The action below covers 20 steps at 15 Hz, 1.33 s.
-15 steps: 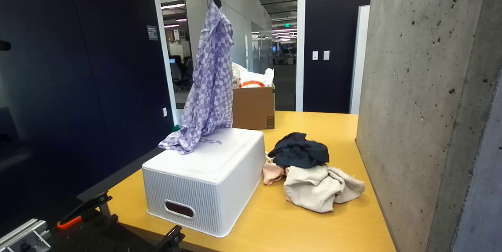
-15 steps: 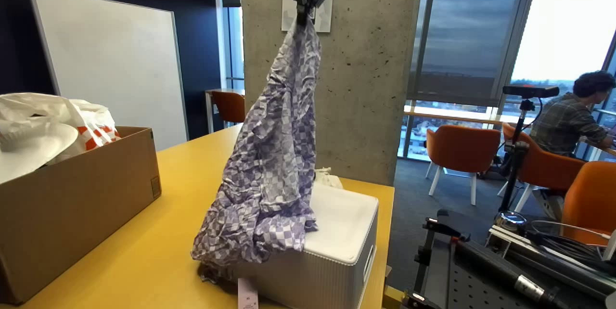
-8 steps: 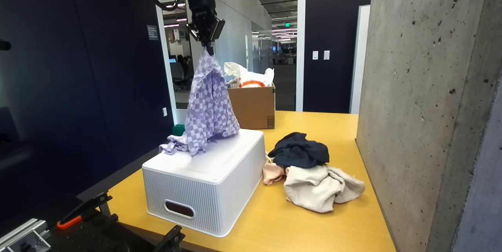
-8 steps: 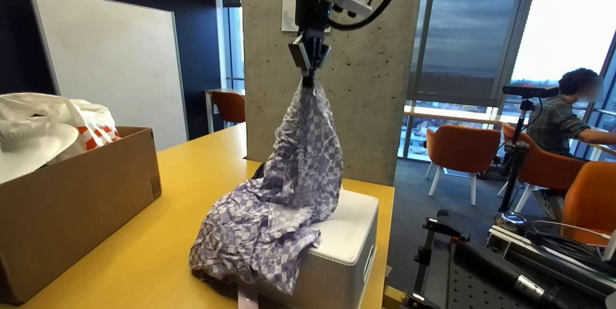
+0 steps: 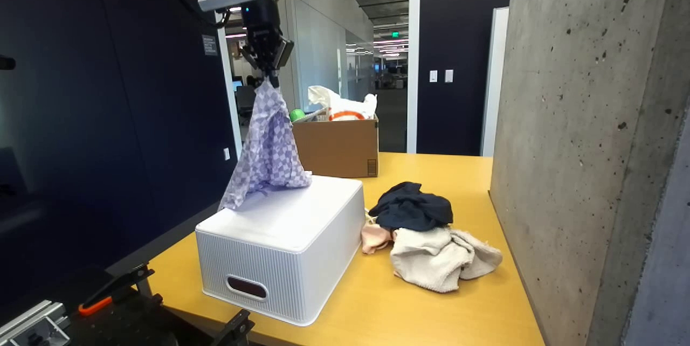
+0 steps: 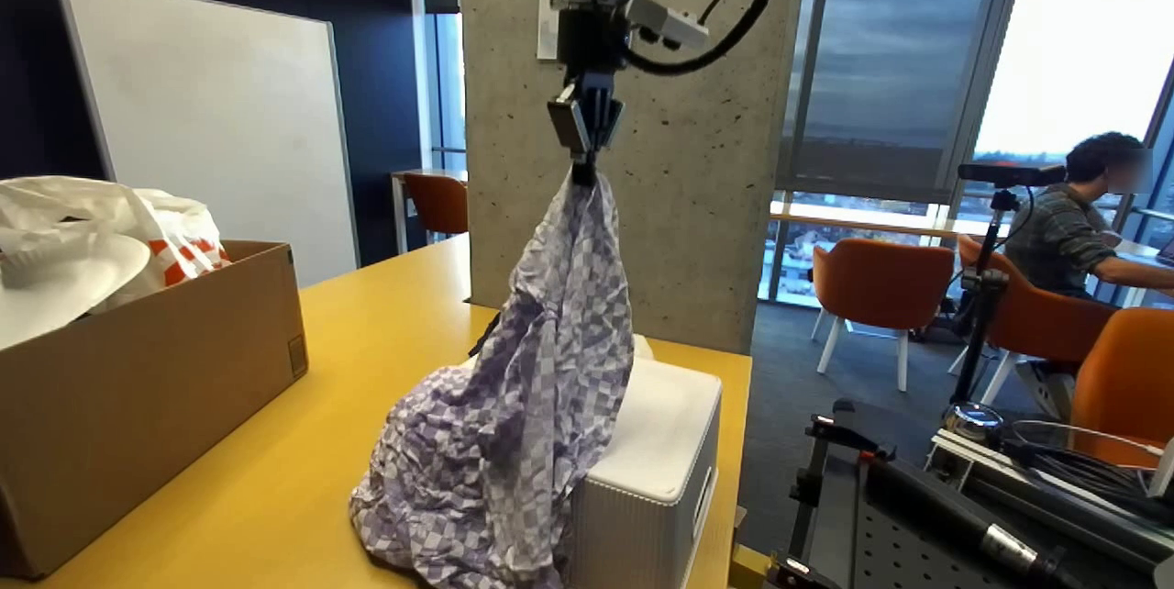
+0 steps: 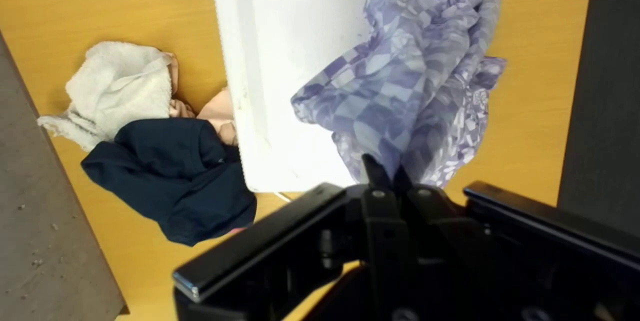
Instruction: Remove the checked cloth from the white basket, put it on the table and put the blue shirt on the white basket
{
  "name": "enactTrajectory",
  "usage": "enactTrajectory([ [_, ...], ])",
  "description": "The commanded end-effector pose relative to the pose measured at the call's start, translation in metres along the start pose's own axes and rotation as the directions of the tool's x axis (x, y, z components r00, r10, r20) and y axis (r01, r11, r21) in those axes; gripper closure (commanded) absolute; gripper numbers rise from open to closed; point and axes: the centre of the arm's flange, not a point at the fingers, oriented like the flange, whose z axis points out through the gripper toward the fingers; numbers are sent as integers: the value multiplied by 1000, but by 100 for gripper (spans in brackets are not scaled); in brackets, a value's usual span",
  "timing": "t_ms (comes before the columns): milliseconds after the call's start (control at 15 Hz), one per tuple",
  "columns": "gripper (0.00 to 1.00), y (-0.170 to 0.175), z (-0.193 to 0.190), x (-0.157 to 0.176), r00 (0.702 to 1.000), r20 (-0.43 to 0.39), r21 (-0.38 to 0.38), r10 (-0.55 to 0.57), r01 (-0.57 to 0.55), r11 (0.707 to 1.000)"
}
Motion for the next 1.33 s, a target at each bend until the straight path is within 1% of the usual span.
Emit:
enactTrajectory([
  [0,99,29,-82,-41,993,-111,-54,47,-53,997],
  [133,99,56,-128,-53,981,-172,-66,87,-100,993],
  [200,99,74,-145,-58,976,-187,-69,112,-126,990],
  [333,99,98,-157,-65,967,-206,-76,151,-169,983],
  [467,99,113,-162,-70,961,-211,-81,181,-202,976],
  [600,99,120,-169,-72,954,-224,-88,198,-222,971],
  [800,99,122,-179,-73,949,-237,-104,207,-237,966],
  [933,99,122,-193,-76,943,-255,-114,215,-250,961],
  [1000,99,121,-211,-82,938,-272,-114,215,-253,961],
  [1133,99,122,-231,-90,928,-297,-124,223,-269,955],
  [1267,99,127,-241,-95,921,-314,-125,231,-281,951],
])
